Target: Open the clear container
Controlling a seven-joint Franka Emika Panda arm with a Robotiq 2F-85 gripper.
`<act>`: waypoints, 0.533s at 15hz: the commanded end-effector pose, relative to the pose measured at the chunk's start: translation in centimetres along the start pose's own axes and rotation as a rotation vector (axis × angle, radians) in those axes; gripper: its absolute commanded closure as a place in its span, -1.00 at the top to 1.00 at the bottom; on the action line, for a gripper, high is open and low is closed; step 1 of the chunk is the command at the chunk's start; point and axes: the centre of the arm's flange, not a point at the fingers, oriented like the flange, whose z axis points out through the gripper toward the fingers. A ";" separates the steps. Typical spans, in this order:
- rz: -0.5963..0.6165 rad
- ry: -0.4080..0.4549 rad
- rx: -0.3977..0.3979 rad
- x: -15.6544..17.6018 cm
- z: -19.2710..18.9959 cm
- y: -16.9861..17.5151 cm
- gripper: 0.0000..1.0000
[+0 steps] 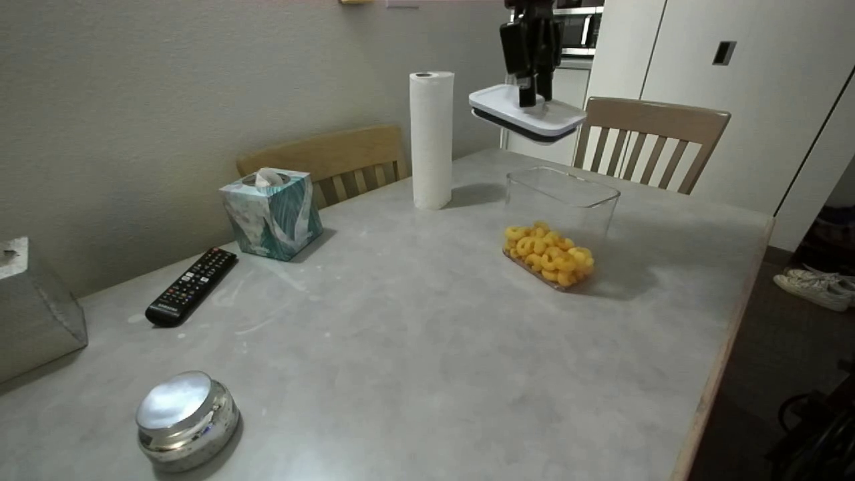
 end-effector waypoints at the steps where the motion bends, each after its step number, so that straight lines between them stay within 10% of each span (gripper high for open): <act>1: -0.047 0.012 0.007 2.5 -0.5 -0.7 -0.45; 8: -0.034 0.020 0.042 4.9 1.6 -5.1 -0.45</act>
